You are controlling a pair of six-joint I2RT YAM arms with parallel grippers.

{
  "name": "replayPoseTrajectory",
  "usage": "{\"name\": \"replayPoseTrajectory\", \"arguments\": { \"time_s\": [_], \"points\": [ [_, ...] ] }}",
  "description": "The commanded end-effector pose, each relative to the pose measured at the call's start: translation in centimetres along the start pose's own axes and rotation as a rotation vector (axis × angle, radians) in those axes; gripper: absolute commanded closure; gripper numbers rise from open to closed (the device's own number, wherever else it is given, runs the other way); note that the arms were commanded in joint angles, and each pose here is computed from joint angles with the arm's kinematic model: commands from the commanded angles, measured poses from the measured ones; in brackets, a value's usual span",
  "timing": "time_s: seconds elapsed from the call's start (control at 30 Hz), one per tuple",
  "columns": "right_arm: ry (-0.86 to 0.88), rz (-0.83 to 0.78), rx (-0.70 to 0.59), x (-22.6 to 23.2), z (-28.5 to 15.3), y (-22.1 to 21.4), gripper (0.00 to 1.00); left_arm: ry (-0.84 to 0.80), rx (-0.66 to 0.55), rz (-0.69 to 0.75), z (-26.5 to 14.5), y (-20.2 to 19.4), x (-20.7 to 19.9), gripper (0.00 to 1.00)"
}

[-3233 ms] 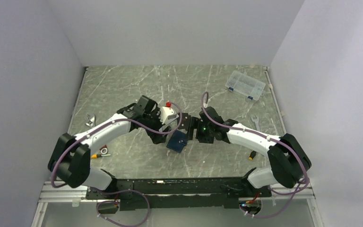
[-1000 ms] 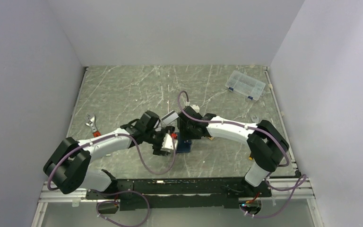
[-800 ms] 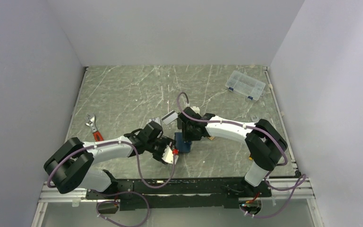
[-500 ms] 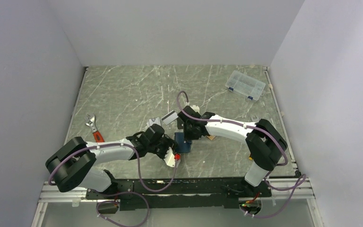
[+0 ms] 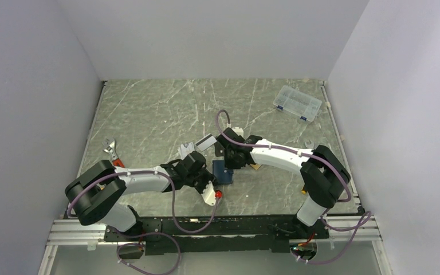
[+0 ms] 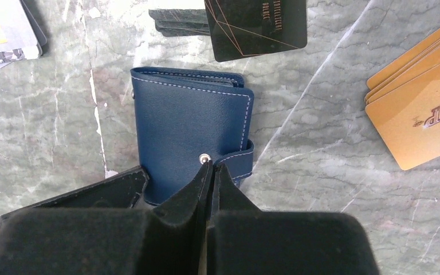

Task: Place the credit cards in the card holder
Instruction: Close the card holder at the center of the board.

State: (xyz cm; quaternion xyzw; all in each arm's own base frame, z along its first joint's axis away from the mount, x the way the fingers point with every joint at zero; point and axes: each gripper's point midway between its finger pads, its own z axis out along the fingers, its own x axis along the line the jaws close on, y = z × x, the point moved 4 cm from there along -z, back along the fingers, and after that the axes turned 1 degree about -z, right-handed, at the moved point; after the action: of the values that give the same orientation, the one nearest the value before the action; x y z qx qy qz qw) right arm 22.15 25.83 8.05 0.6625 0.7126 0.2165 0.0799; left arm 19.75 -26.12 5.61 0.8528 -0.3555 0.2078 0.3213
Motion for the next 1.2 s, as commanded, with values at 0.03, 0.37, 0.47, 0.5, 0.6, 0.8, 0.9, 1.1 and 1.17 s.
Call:
{"name": "replayPoseTrajectory", "arguments": {
  "time_s": [0.03,0.37,0.47,0.5,0.6,0.8,0.9,1.1,1.17],
  "points": [
    [0.041,0.026,-0.02,0.6,-1.2,0.5,1.0,-0.027,-0.002,0.024,0.4,0.2,0.4,0.71],
    [0.076,0.031,0.035,1.0,0.1,-0.4,1.0,-0.056,0.015,-0.007,0.4,0.0,0.2,0.76],
    [0.077,0.03,0.046,0.9,0.4,-0.8,1.0,-0.059,0.017,-0.012,0.4,0.0,0.1,0.78],
    [0.072,0.03,0.046,0.8,0.5,-0.8,1.0,-0.06,0.017,-0.014,0.4,0.0,0.1,0.79],
    [0.066,0.026,0.038,0.8,0.6,-0.8,1.0,-0.06,0.02,-0.019,0.4,0.0,0.1,0.8],
    [0.061,0.015,0.036,1.1,1.0,-0.3,1.0,-0.055,0.022,-0.02,0.4,0.0,0.2,0.81],
    [0.046,0.007,0.025,1.0,1.2,-0.1,1.0,-0.059,0.023,-0.019,0.4,0.0,0.2,0.81],
    [0.034,0.002,0.002,1.1,1.2,0.6,1.0,-0.07,0.022,-0.018,0.4,0.0,0.0,0.82],
    [0.028,-0.001,0.001,1.1,1.2,0.6,1.0,-0.073,0.019,-0.017,0.4,0.0,0.0,0.82]
  ]
}}
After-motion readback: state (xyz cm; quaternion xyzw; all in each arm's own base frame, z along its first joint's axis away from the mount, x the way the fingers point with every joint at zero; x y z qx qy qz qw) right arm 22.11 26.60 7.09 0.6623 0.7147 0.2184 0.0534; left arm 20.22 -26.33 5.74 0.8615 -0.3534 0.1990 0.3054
